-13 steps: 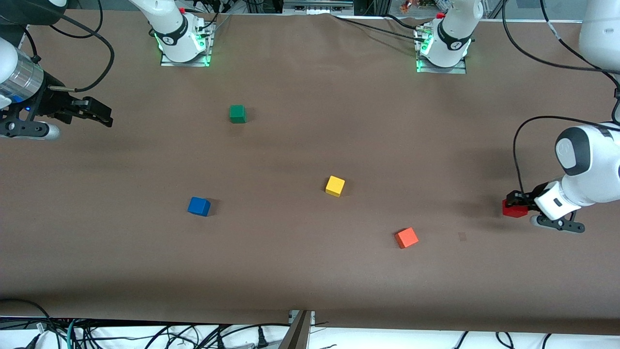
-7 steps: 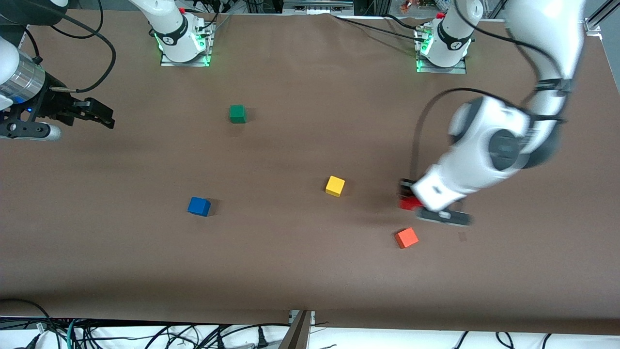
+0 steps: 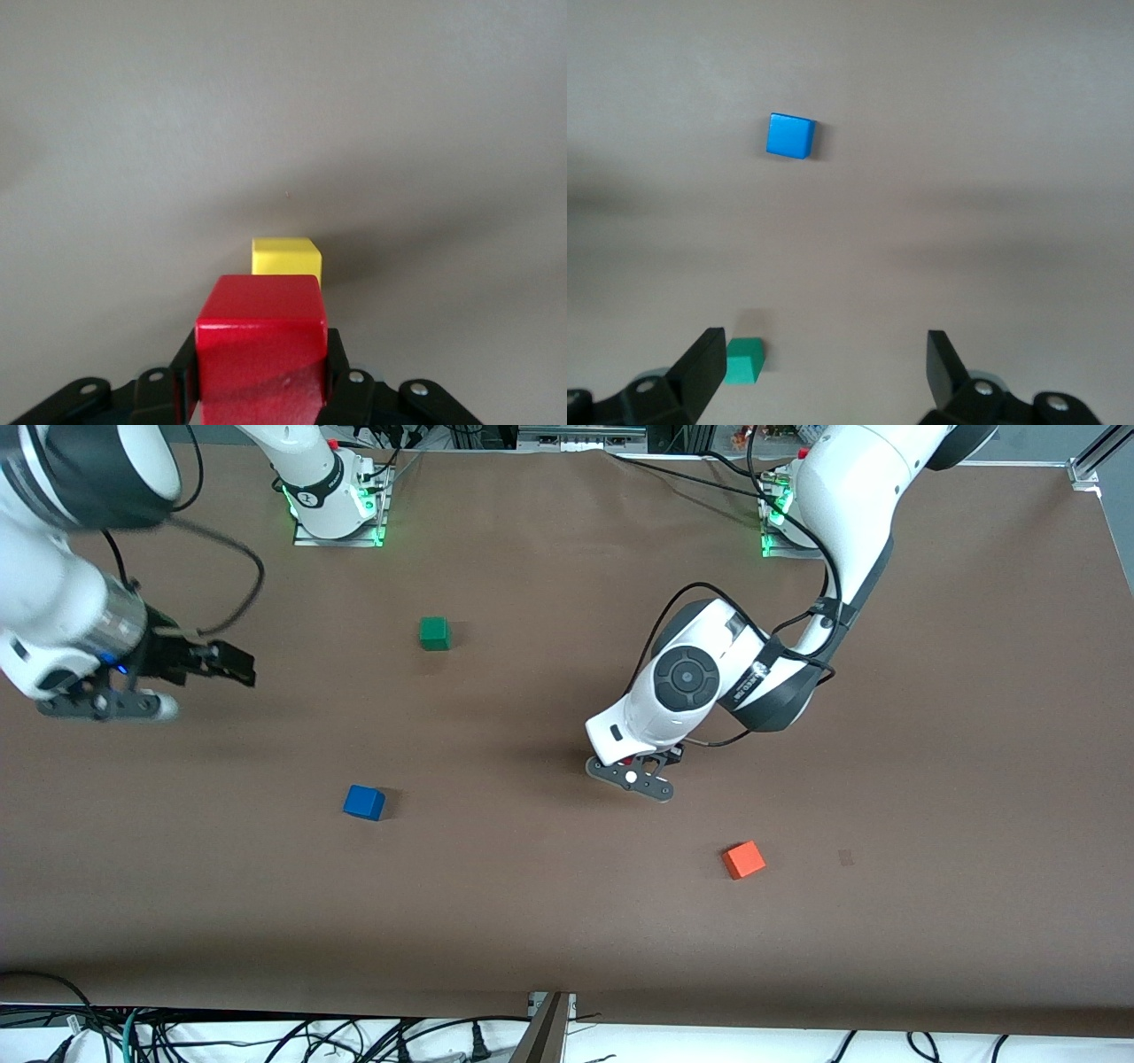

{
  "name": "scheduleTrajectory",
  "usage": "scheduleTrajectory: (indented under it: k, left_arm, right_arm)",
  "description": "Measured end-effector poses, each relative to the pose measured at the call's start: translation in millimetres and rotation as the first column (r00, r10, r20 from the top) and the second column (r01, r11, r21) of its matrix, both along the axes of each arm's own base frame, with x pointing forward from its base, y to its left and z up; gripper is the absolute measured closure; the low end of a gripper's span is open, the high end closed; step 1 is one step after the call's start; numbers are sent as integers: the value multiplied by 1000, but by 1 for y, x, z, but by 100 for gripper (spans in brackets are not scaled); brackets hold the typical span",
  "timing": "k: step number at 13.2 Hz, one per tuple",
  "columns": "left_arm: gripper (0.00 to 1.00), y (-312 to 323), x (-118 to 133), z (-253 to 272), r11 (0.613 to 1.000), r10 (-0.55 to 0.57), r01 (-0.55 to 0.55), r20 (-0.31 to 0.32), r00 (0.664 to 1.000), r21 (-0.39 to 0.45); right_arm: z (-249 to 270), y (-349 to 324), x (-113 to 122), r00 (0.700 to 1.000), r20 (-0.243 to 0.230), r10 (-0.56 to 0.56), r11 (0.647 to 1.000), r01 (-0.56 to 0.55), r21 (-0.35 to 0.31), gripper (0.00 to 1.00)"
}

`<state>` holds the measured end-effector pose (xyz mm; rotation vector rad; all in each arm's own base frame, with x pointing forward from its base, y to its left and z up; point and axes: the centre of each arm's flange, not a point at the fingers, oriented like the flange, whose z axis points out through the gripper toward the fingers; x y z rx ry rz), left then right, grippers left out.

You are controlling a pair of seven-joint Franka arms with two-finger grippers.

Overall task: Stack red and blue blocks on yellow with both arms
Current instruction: 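Carry the red cube onto the yellow cube while the right gripper reaches the blue cube, then release the red cube on the yellow cube while the right gripper grasps blue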

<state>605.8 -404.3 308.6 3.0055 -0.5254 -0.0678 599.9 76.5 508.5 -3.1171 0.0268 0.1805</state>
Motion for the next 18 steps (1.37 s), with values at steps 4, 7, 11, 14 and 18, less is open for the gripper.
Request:
scheduleTrajectory:
  k: [4, 7, 11, 14, 18]
  left_arm:
    - [44, -8, -3, -37, 998, -53, 51, 22, 998, 46]
    - [44, -15, -7, -52, 997, -63, 62, 10, 998, 44]
    - [44, -22, -12, -51, 996, -76, 75, 13, 997, 44]
    - [44, -22, -12, -54, 996, -76, 75, 11, 997, 48]
    - [44, -27, -17, -63, 996, -72, 72, -3, 997, 55]
  right_arm:
    - [-79, 15, 31, 999, -33, 16, 1000, -16, 4, 0]
    - [-154, 45, 58, 999, 22, 40, 999, -41, 18, 0]
    - [-222, 76, 68, 999, 42, -10, 1000, 9, 21, 0]
    - [-252, 66, 72, 997, 36, -64, 998, 64, 14, 0]
    - [-282, 63, 75, 992, 50, -115, 993, 114, 13, 1]
